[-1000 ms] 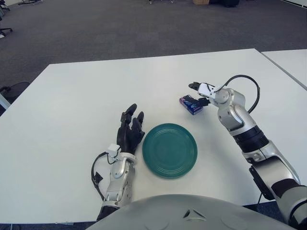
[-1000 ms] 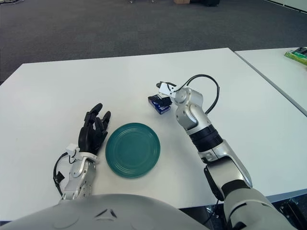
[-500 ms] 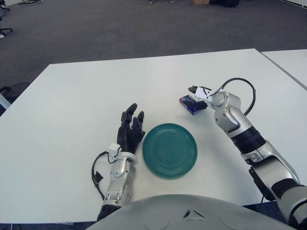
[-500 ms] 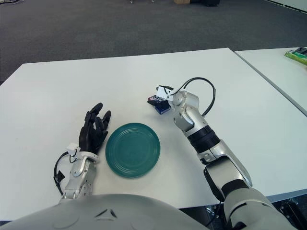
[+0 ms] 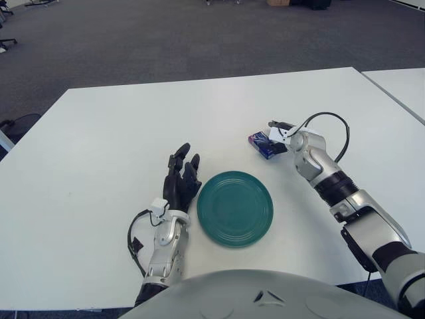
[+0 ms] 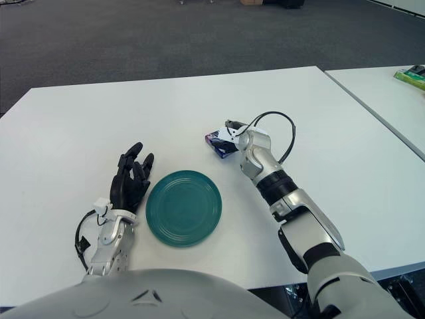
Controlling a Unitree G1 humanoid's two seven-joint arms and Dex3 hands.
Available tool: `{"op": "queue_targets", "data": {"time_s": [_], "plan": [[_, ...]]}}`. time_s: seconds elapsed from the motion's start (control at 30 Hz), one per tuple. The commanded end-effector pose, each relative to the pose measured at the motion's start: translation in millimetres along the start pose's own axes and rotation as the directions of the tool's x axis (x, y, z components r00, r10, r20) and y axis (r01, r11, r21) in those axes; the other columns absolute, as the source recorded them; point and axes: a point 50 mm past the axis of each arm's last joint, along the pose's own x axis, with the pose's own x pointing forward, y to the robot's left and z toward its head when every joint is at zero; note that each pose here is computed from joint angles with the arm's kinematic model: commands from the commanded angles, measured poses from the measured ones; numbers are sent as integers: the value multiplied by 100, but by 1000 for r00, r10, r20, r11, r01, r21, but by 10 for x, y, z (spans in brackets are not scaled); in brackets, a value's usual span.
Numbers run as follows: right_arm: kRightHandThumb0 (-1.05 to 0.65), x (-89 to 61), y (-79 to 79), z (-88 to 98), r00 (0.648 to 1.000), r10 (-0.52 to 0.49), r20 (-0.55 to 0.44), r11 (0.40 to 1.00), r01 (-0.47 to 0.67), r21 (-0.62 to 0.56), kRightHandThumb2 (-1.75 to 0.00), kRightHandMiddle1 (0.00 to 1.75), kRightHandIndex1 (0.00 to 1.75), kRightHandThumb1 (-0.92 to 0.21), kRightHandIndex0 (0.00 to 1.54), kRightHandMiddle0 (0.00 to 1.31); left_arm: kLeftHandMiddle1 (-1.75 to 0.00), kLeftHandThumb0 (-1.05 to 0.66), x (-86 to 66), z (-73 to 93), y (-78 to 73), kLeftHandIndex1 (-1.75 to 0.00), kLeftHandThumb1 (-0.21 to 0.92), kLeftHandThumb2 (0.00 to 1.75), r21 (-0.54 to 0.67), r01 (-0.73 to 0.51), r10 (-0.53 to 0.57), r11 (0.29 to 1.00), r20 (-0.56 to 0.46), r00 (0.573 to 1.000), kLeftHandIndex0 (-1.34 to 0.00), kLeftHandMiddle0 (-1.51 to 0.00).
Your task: Put the gum into the plate.
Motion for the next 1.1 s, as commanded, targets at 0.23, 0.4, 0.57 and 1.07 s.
{"op": "queue_targets", "data": {"time_s": [0.23, 0.4, 0.57, 1.07], "plan": [[-104, 74, -9, -75, 995, -93, -29, 995, 94, 24, -51, 3, 0, -92, 1, 3, -1, -70, -76, -179, -249, -80, 92, 87, -111, -33, 25, 993, -76, 997, -6, -47], [-105, 116, 12, -132, 992, -118, -50, 989, 121, 80, -50, 3, 0, -92, 0, 1, -1, -70, -69, -192, -300, -80, 92, 86, -120, -23, 13, 993, -80, 997, -7, -47], [-105, 156, 76, -134, 988, -134, -74, 984, 142, 110, -51, 3, 0, -92, 0, 1, -1, -70, -60, -206, -340, -80, 92, 86, -131, -11, 0, 991, -82, 997, -7, -47], [-103, -180, 103, -53, 980, -196, -35, 973, 199, 120, -53, 4, 0, -92, 0, 1, 0, -72, -6, -258, -439, -80, 92, 86, -158, 26, -41, 987, -93, 995, -5, -47]]}}
